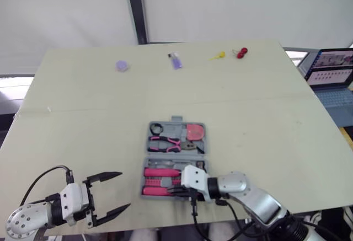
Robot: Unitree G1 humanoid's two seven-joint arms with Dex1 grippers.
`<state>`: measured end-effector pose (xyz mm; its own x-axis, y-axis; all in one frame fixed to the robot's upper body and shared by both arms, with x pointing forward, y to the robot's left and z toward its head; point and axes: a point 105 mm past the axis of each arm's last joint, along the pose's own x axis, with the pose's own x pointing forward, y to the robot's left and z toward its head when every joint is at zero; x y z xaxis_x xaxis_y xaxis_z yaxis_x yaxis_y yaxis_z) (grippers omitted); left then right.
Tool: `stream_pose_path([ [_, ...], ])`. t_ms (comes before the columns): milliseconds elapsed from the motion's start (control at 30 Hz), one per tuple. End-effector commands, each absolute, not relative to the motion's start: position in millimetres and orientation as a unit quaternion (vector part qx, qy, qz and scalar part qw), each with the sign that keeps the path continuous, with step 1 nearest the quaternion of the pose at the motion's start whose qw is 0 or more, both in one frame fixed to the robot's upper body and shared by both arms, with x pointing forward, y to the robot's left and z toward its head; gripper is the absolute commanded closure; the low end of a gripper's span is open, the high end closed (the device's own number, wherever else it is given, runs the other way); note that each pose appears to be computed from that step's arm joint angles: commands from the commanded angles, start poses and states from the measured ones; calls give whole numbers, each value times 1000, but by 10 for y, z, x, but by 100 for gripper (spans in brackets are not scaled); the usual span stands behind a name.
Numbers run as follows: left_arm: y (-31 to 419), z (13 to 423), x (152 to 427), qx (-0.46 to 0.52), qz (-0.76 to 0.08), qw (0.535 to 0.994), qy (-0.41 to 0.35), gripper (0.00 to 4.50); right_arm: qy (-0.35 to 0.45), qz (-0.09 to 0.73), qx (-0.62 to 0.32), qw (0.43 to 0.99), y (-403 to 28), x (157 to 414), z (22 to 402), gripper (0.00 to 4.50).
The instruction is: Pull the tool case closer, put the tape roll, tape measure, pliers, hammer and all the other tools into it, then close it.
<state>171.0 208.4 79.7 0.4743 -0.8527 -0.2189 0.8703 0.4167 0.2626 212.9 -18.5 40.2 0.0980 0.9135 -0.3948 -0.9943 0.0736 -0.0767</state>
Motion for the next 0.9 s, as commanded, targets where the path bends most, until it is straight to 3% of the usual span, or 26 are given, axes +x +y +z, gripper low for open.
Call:
stream_pose_path([
  [33, 2083, 837, 1710, 188, -513, 837, 18, 0, 147, 668, -169, 710, -215, 2053, 283, 448],
  [500, 2070, 823, 1773, 192, -511, 838, 14, 0, 230, 648, -206, 696, -418, 2053, -39, 448],
  [700, 2076, 884, 2028, 193, -487, 852, 21, 0, 114, 631, -127, 756, -372, 2317, 701, 448],
  [900, 2123, 1136, 2472, 196, -437, 878, -10, 0, 67, 558, -100, 821, -846, 2565, 1278, 448],
])
